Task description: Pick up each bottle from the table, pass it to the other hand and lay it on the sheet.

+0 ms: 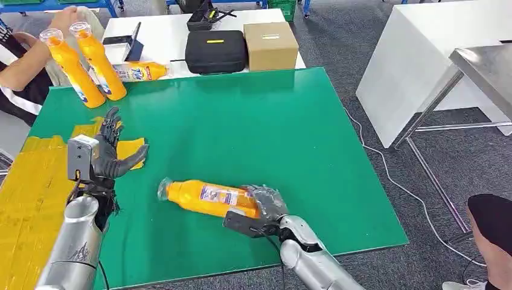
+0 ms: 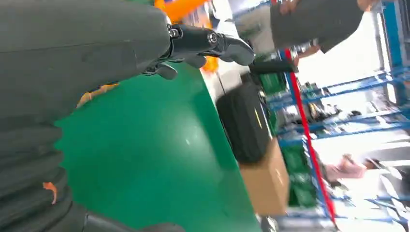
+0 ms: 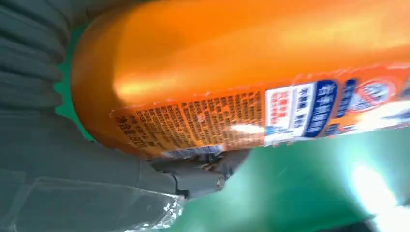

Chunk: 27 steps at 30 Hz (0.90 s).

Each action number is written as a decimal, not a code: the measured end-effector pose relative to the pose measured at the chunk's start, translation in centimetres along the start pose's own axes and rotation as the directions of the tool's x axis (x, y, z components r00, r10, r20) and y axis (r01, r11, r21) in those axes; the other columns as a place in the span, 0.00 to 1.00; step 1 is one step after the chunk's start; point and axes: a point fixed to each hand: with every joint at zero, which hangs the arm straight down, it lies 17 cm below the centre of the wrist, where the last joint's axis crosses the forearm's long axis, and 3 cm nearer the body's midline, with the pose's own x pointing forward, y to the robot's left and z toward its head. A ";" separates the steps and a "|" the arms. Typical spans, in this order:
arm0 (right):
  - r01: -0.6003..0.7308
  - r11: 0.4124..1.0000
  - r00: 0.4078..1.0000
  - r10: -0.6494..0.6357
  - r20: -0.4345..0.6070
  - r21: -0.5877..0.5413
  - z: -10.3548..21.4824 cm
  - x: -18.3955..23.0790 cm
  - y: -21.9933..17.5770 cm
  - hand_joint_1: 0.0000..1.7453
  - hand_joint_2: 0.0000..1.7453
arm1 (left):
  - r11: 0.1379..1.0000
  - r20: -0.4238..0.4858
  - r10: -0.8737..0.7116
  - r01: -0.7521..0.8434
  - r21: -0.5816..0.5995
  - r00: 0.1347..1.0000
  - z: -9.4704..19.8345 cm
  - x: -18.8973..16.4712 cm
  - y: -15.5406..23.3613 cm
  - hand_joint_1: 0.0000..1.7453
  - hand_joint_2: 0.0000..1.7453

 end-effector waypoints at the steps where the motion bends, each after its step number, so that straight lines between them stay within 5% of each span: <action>1: 0.031 0.999 1.000 -0.031 0.000 -0.041 0.0 -0.1 -1.0 1.00 1.00 | 0.999 0.007 0.039 -0.039 -0.008 0.999 0.2 0.3 -0.2 0.00 1.00; 5: 0.073 0.977 0.997 -0.072 0.014 -0.199 -0.1 0.0 -4.6 1.00 1.00 | 0.993 0.034 0.118 -0.118 0.018 0.992 0.2 1.9 -0.2 0.00 1.00; 16: 0.171 0.914 0.985 -0.148 0.090 -0.369 -0.1 1.6 -8.8 1.00 1.00 | 0.935 0.038 0.334 -0.337 0.108 0.942 -0.4 3.6 1.4 0.00 1.00; 27: 0.253 0.835 0.962 -0.162 0.222 -0.488 -0.3 5.2 -12.1 1.00 1.00 | 0.916 -0.045 0.396 -0.398 -0.052 0.917 -0.2 3.1 -4.9 0.00 1.00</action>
